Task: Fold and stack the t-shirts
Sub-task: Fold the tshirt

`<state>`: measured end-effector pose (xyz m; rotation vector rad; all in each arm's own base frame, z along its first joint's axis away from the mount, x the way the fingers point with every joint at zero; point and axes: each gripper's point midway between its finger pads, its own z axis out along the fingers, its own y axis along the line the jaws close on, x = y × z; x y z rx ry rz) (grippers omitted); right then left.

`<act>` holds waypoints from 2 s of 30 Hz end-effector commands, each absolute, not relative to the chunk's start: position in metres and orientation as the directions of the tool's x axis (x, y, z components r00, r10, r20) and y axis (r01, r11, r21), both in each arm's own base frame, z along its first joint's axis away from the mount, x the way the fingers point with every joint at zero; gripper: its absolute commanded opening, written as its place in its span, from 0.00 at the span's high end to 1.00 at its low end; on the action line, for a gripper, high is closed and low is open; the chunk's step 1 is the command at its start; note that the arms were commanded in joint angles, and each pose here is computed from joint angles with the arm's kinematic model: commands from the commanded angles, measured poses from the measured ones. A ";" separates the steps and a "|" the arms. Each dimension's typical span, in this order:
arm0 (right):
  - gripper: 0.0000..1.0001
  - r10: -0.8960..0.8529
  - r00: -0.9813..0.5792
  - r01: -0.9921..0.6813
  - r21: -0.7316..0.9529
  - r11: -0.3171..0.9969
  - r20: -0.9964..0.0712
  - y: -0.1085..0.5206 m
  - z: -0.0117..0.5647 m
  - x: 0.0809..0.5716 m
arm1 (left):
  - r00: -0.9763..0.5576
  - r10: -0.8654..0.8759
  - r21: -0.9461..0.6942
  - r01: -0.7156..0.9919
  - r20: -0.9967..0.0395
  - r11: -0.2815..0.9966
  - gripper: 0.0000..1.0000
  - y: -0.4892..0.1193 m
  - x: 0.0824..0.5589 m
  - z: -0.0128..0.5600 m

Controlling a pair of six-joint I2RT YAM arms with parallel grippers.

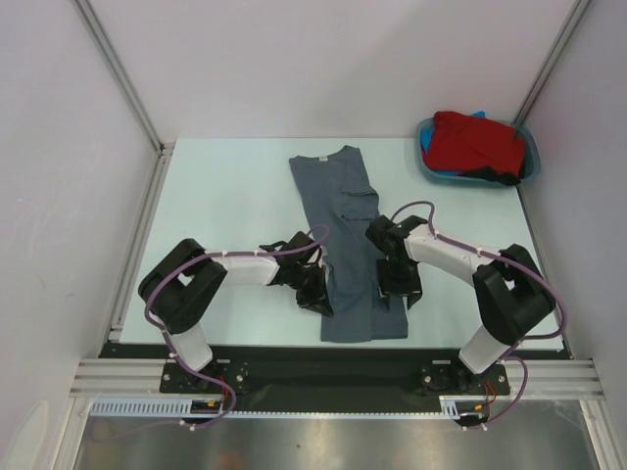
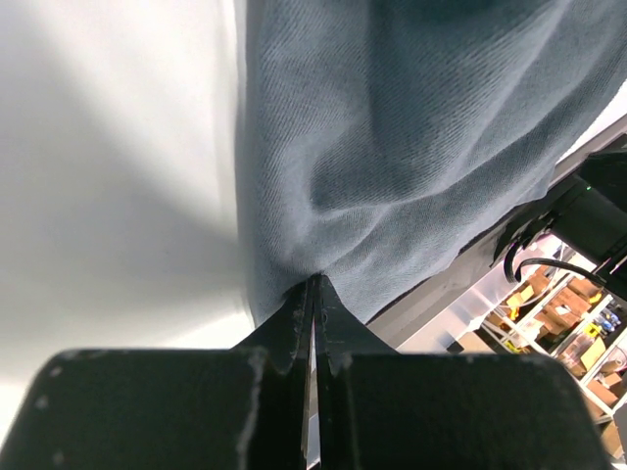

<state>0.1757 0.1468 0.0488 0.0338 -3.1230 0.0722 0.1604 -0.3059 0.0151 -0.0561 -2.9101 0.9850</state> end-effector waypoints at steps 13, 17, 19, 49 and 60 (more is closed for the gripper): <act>0.59 -0.111 -0.989 -0.114 -0.026 0.993 0.099 0.160 0.022 0.161 | -0.997 0.076 -0.599 0.047 0.022 0.799 0.99 -0.309 0.164 0.012; 0.72 -0.119 -0.986 -0.124 -0.040 0.991 0.113 0.158 0.017 0.159 | -0.997 0.076 -0.597 0.046 0.025 0.801 0.99 -0.308 0.163 0.011; 0.77 -0.120 -0.986 -0.126 -0.045 0.991 0.116 0.157 0.015 0.158 | -0.997 0.075 -0.596 0.046 0.024 0.801 0.99 -0.308 0.163 0.011; 0.52 -0.118 -0.985 -0.127 -0.067 0.990 0.127 0.151 0.007 0.153 | -0.996 0.081 -0.595 0.044 0.036 0.802 0.99 -0.308 0.161 0.009; 0.78 -0.102 -0.989 -0.117 -0.141 0.983 0.107 0.137 0.015 0.154 | -0.996 0.081 -0.596 0.042 0.039 0.802 0.99 -0.309 0.161 0.008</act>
